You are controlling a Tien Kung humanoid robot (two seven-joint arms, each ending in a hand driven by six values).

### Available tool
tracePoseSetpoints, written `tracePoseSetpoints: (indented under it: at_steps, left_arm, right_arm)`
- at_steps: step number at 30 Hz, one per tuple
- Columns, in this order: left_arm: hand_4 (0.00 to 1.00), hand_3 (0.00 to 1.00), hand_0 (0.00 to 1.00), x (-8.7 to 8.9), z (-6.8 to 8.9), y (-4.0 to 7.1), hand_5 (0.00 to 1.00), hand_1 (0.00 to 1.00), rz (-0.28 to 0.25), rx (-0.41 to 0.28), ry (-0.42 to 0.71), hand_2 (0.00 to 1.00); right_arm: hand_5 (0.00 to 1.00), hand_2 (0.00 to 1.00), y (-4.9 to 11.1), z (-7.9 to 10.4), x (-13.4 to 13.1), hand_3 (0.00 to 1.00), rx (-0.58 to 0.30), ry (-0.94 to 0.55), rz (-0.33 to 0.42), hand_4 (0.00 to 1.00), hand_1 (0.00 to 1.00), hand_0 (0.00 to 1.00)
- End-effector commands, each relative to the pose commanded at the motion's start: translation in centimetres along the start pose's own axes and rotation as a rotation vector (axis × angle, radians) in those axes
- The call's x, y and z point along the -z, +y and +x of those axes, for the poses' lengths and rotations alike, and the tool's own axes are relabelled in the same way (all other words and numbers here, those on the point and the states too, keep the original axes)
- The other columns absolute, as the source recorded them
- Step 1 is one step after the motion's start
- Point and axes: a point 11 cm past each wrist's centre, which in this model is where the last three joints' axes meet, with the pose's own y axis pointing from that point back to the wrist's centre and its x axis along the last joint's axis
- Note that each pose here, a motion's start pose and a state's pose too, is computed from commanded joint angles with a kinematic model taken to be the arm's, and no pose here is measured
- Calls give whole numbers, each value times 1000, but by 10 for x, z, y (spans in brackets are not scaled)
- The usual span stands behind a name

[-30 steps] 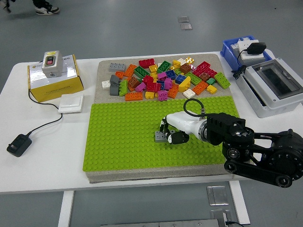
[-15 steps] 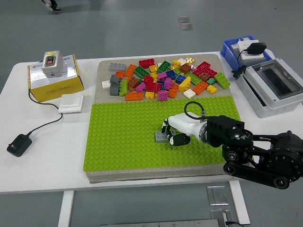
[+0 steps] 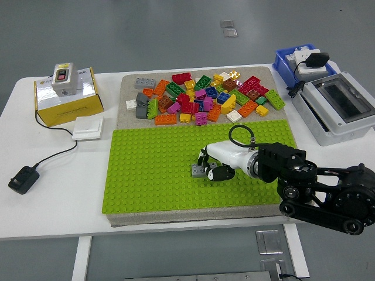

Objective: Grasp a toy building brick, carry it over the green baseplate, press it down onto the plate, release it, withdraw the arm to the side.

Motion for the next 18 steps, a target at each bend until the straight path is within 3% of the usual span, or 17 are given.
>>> tracePoseSetpoints:
  at_steps: [10, 11, 12, 17, 18]
  left_arm:
    - [388, 729, 667, 3, 1, 0, 559, 653, 15, 0, -9, 614]
    - [388, 729, 667, 4, 0, 0, 559, 653, 18, 1, -11, 614]
    - [396, 728, 668, 5, 0, 0, 559, 654, 21, 2, -13, 613]
    - [396, 728, 668, 9, -2, -1, 559, 654, 29, 7, -15, 613]
    - [398, 728, 668, 9, -3, -1, 559, 655, 30, 8, -15, 613]
  right_arm:
    - [377, 720, 22, 40, 7, 688, -199, -191, 112, 192, 176, 26]
    - [377, 720, 24, 43, 4, 688, -232, -234, 126, 192, 176, 26]
    - [378, 725, 25, 46, 2, 692, -255, -268, 135, 264, 182, 25]
    - [378, 725, 36, 64, -18, 692, -409, -464, 181, 264, 182, 25]
    - [490, 736, 39, 68, -21, 692, -434, -490, 188, 449, 216, 61]
